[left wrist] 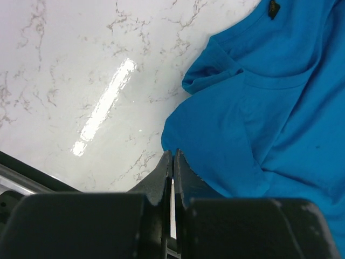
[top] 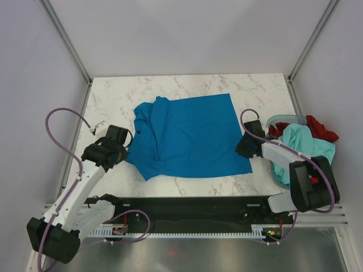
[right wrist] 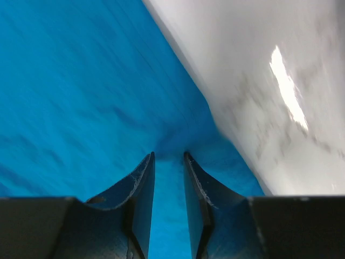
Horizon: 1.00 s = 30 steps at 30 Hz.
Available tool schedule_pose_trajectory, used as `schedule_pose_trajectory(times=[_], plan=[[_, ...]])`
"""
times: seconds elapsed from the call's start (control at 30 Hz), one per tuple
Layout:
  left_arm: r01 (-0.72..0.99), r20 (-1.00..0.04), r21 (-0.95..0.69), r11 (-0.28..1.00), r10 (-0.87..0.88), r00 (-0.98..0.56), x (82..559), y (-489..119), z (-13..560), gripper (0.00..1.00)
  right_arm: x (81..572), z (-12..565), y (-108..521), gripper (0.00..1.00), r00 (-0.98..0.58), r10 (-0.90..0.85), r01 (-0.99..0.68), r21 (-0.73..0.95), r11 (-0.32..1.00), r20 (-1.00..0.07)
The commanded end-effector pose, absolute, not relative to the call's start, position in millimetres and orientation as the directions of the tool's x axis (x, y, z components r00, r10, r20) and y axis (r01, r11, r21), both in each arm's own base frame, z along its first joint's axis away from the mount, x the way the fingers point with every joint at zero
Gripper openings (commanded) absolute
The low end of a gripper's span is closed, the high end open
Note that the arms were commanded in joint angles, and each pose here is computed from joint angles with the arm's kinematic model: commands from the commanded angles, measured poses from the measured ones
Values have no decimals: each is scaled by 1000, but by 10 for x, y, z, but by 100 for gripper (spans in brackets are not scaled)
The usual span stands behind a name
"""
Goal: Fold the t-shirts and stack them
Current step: Flatten the tshirt out
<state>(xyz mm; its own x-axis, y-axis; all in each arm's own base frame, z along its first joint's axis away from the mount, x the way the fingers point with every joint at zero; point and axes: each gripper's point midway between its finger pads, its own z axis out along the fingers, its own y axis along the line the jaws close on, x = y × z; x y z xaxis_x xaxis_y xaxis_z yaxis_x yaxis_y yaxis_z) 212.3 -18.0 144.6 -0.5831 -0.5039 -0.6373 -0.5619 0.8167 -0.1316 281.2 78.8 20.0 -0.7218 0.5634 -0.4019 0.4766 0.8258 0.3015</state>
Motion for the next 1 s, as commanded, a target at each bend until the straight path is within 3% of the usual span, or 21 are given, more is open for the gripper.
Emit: schedule_pose_trajectory(times=[0.0, 0.13, 0.3, 0.43, 0.57, 0.67, 0.73, 0.87, 0.97], plan=[[-603, -631, -235, 762, -592, -502, 2427, -278, 1360, 2, 3389, 384, 875, 35, -655, 560, 421, 371, 828, -508], [-629, -590, -202, 751, -606, -533, 2699, -381, 1018, 2, 3697, 275, 938, 35, -655, 547, 406, 367, 837, -521], [-673, -513, -8, 740, -581, -632, 3033, -445, 337, 2, 4068, 272, 1051, 34, -640, 552, 386, 397, 833, -535], [-683, -557, 19, 730, -559, -614, 3487, -464, 345, 2, 4331, 296, 1027, 34, -639, 519, 381, 351, 855, -568], [-684, -570, 50, 728, -541, -618, 3852, -386, 288, 2, 4584, 691, 947, 35, -617, 498, 401, 300, 865, -610], [-679, -550, -12, 734, -572, -609, 4013, -375, 396, 2, 4313, 881, 696, 39, -626, 523, 523, 186, 832, -578], [-670, -563, -44, 741, -573, -596, 3996, -368, 552, 2, 4171, 1045, 644, 41, -585, 587, 588, 206, 782, -560], [-622, -603, -164, 766, -577, -551, 3900, -418, 1059, 2, 3667, 833, 668, 43, -564, 693, 669, 243, 702, -449], [-600, -596, -186, 778, -574, -561, 3710, -428, 1119, 2, 3498, 700, 569, 42, -526, 723, 718, 221, 659, -447]])
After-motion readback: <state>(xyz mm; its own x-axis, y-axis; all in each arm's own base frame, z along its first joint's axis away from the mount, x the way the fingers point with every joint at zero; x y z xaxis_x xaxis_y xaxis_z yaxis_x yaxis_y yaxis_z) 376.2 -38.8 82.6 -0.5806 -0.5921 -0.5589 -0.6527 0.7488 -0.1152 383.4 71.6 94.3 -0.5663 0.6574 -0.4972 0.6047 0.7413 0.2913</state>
